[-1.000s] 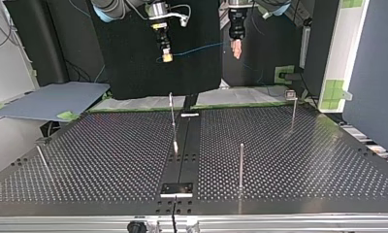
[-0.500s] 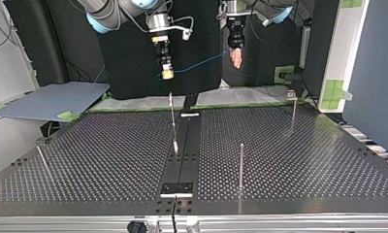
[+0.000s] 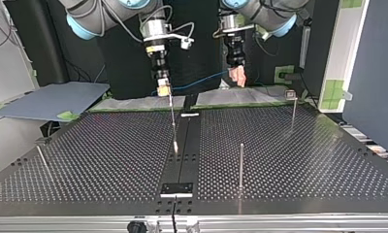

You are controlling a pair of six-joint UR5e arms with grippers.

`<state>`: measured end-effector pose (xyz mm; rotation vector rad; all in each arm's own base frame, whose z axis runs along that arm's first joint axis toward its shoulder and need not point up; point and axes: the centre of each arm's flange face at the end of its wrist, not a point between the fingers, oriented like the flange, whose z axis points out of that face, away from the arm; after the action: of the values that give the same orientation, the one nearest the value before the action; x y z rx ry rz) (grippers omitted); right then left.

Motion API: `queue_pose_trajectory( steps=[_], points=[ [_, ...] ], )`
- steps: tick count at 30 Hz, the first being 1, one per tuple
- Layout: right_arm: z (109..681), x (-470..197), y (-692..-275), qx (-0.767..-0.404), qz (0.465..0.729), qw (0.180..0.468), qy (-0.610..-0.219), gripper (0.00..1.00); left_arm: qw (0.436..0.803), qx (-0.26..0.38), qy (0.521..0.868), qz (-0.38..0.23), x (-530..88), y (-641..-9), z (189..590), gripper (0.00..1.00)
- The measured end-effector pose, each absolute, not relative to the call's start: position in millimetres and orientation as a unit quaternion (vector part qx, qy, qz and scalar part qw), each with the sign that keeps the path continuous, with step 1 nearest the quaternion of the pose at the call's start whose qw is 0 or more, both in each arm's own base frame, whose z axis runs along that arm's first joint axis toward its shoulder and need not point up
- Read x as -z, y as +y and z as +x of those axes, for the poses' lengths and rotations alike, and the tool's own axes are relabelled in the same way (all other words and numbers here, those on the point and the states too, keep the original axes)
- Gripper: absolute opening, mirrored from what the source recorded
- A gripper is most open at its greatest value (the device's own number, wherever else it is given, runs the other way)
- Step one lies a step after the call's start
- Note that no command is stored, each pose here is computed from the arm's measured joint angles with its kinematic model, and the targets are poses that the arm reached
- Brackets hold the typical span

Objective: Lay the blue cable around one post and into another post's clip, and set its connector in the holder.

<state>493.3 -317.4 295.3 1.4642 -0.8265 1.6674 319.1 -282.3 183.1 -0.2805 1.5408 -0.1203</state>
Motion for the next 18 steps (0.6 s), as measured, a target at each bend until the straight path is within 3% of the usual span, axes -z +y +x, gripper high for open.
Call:
queue_pose_trajectory(
  steps=[6,18],
  points=[
    [497,-344,-317,-0.672,0.559,0.376,-0.308,0.12,0.719,0.069,0.674,-0.153,-217,-283,333,1.00],
    [509,-398,-323,-0.683,0.561,0.367,-0.290,0.12,0.745,0.114,0.625,-0.205,-306,-282,354,1.00]
  ],
)
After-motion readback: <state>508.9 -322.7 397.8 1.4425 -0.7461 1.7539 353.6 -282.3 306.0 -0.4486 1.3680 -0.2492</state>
